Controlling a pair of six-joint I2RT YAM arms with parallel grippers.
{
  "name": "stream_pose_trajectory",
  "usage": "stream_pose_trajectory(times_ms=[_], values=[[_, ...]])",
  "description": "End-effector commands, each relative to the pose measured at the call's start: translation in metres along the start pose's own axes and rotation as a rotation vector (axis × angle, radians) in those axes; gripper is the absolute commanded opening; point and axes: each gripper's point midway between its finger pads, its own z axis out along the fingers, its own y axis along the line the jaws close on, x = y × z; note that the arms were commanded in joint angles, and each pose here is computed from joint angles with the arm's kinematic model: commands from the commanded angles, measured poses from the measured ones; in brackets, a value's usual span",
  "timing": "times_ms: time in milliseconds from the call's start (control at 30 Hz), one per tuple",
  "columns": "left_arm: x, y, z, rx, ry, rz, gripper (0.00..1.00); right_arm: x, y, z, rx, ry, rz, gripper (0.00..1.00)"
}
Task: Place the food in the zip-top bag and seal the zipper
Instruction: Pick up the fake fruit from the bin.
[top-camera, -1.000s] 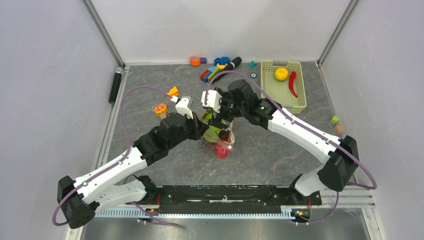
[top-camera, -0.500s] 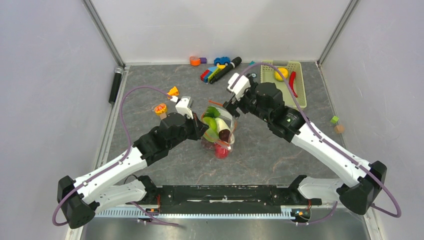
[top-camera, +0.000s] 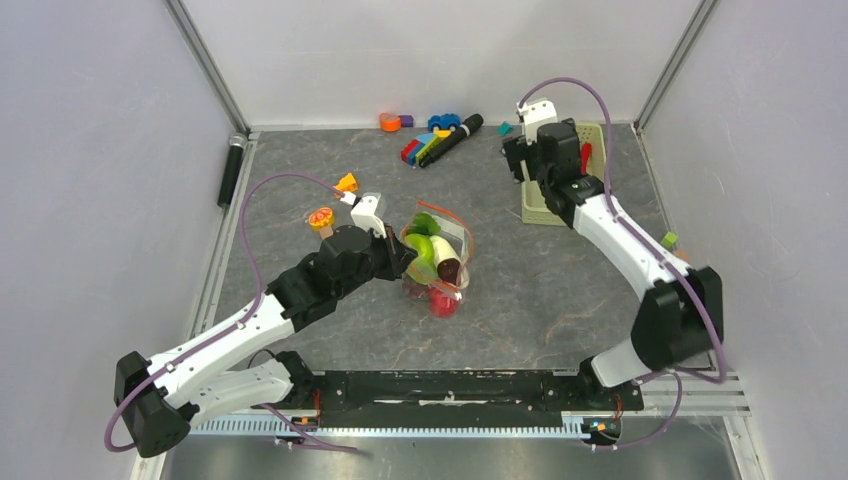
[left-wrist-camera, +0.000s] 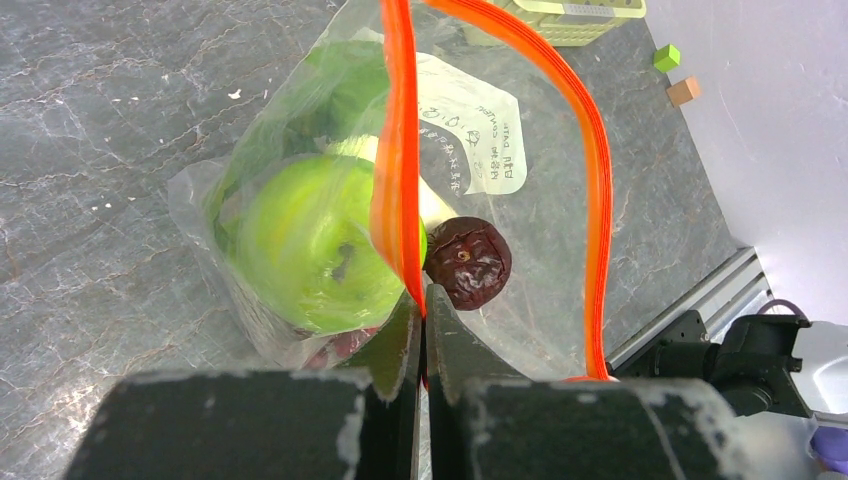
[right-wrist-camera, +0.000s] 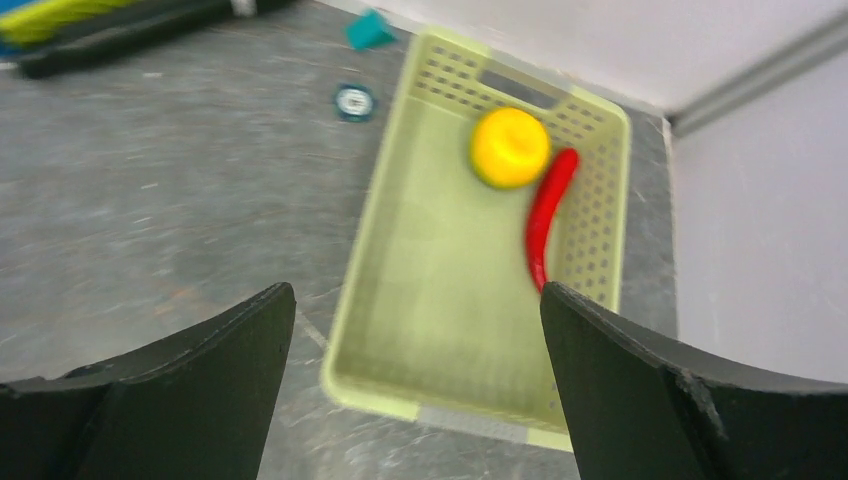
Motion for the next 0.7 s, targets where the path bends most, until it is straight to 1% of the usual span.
stream_pose_trajectory(times_ms=[0, 133, 267, 500, 600, 667], values=[[-0.007, 0.000, 0.001, -0.001, -0.031, 0.046, 0.03, -0.006, -0.060, 0.037, 0.232, 0.009, 0.058, 0.98], [-0.007, 0.001, 0.003, -0.008, -0.031, 0.051, 0.03, 0.020, -0.080, 0.078, 0.270, 0.097, 0.063, 0.98], [-0.005, 0.003, 0.007, -0.017, -0.022, 0.058, 0.03, 0.037, -0.092, 0.117, 0.266, 0.120, 0.088, 0.98], [-0.003, 0.004, 0.012, -0.026, -0.012, 0.066, 0.03, 0.071, -0.105, 0.177, 0.171, 0.142, 0.211, 0.98], [-0.004, 0.004, 0.013, -0.026, -0.012, 0.069, 0.03, 0.083, -0.105, 0.195, 0.131, 0.150, 0.246, 0.98], [-0.003, 0.005, 0.014, -0.033, -0.012, 0.071, 0.03, 0.091, -0.106, 0.205, 0.134, 0.153, 0.244, 0.98]])
